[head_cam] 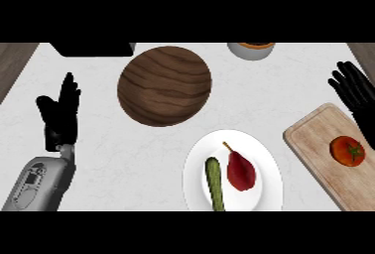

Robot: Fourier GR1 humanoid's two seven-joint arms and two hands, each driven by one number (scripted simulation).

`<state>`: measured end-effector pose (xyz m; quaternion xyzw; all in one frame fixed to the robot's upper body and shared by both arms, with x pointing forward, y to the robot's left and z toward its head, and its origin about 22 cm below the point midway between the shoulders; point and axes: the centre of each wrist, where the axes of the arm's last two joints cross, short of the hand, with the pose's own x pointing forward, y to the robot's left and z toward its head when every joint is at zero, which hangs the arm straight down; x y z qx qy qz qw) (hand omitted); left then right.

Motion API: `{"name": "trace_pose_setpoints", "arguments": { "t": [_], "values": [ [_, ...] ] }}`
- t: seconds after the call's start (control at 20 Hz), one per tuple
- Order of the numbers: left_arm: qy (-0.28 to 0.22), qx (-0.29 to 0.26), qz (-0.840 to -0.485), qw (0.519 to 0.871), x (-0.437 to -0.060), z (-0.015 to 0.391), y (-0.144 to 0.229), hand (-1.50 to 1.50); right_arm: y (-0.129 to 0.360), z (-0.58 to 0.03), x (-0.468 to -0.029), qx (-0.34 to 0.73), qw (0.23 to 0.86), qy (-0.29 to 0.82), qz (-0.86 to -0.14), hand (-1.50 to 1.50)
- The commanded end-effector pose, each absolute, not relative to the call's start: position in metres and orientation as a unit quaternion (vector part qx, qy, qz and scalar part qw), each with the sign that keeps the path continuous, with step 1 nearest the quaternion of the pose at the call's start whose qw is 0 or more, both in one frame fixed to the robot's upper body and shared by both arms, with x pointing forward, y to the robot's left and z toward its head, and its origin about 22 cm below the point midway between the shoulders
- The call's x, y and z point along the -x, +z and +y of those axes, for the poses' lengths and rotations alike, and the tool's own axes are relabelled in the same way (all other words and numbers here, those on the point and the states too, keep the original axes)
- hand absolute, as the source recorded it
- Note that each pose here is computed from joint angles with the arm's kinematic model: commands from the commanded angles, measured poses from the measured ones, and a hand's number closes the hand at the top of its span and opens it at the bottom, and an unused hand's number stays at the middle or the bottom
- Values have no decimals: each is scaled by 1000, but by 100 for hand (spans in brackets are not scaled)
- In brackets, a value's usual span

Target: Pick the pear from the plate and place it in the bowl

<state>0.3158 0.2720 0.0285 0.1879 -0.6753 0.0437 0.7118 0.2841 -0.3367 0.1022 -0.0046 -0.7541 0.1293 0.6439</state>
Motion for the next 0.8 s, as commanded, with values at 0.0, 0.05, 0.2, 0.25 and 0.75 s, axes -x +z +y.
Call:
{"name": "trace_pose_setpoints", "arguments": {
  "t": [0.0,0.05,0.2,0.25,0.75],
  "values": [
    [29,-164,-685,709,-314,260,29,0,84,-313,-270,-13,655,169,-737,150],
    [14,-148,-694,704,-314,266,37,0,93,-273,-271,-33,661,199,-723,150],
    [-46,-82,-722,686,-307,223,38,0,46,-224,-251,-68,680,293,-669,150],
    [-52,-51,-726,683,-305,208,38,0,47,-202,-241,-87,684,318,-651,150],
    [-45,-39,-712,699,-288,214,28,0,17,-163,-173,82,534,97,-836,-150]
  ]
}}
